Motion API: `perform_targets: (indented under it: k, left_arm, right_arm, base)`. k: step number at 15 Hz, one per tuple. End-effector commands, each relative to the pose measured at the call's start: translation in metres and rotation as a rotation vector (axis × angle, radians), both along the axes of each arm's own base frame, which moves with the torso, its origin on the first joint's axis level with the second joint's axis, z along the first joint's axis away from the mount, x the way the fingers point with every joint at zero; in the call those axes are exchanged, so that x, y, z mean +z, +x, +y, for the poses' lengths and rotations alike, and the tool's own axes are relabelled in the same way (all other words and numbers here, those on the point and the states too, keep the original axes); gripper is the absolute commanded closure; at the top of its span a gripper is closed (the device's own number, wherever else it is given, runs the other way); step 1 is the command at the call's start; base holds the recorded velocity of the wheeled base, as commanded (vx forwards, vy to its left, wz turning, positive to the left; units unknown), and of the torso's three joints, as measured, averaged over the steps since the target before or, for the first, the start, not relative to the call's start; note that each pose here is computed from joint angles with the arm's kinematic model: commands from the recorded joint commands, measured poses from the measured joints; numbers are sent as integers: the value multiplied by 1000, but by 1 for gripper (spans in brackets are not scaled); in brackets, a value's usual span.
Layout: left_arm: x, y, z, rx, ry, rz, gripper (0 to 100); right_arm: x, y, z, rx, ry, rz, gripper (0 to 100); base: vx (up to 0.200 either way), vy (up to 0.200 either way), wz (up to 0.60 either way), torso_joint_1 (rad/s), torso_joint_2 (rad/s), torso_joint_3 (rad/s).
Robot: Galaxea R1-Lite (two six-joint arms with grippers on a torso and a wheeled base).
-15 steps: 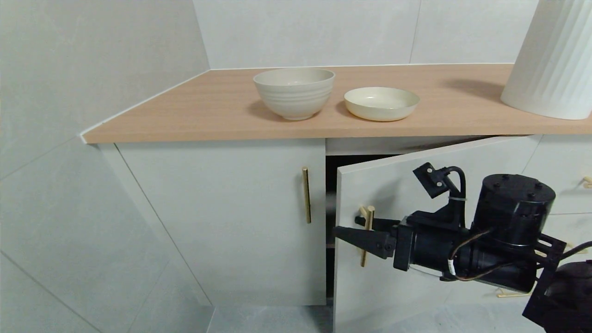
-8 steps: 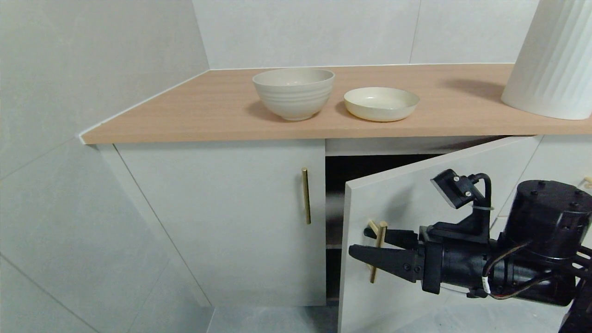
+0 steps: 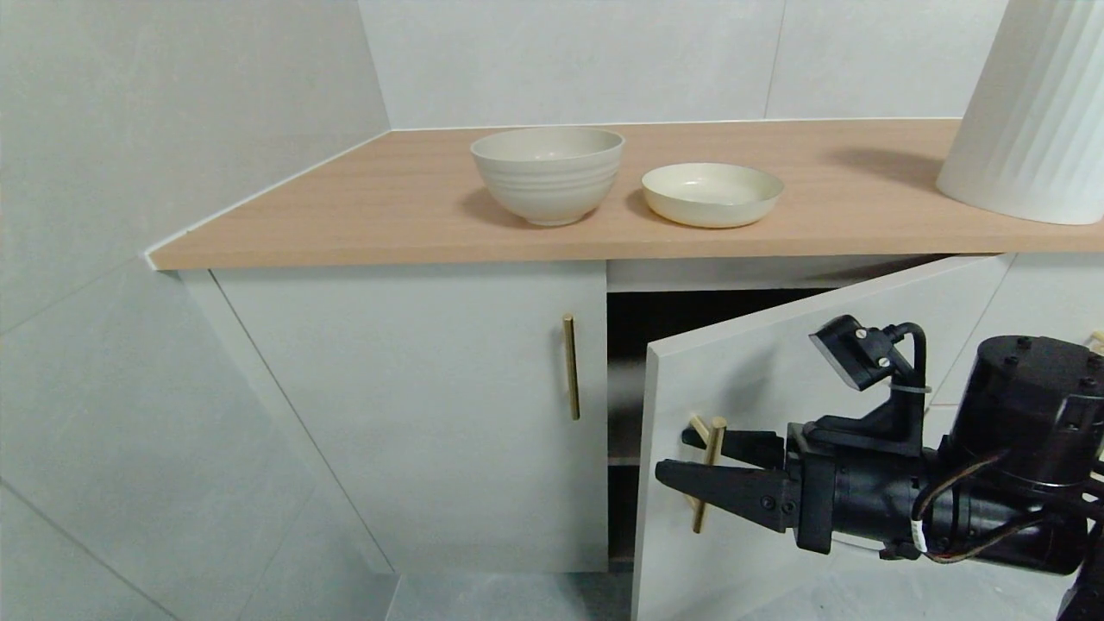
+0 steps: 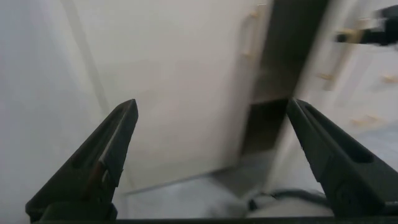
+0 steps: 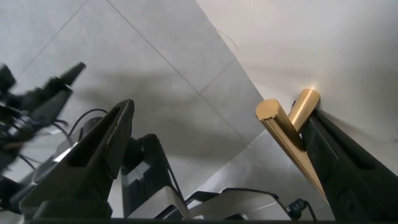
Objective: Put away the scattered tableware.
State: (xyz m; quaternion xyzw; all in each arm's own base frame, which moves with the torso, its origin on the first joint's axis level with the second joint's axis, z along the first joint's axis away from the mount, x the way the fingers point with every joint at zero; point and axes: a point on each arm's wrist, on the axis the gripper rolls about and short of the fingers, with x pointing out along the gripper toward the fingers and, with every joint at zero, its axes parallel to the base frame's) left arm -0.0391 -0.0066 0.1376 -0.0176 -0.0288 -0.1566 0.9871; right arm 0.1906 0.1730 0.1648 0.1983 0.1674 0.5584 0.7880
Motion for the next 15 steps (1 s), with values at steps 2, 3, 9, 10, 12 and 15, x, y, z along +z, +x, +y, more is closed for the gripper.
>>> perform_targets:
  k: [2,3,9,10,12,15]
  left_arm:
    - [59,40,-3,-157,11,173,0]
    - [69,58,-5,-213,52,218,0]
    - [82,167,-30,-437,206,294,0]
    - [77,178,-34,-452,206,313,0]
    - [58,200,-49,-513,202,401,0]
    - [29,218,-73,-601,178,487,0]
  right_arm:
    - [3,-2,-1,2,10,-14,0]
    - [2,-1,0,8,6,-9,0]
    - [-1,-2,3,17,-1,-1,0]
    - [-2,-2,3,19,-3,2,0]
    - [-2,-1,3,17,-4,3,0]
    - [-2,-2,3,17,-2,0,0]
  base:
    - [0,0,0,0,0,0]
    - [0,0,0,0,0,0]
    - [0,0,0,0,0,0]
    - [0,0,0,0,0,0]
    - [0,0,0,0,0,0]
    - [0,0,0,0,0,0]
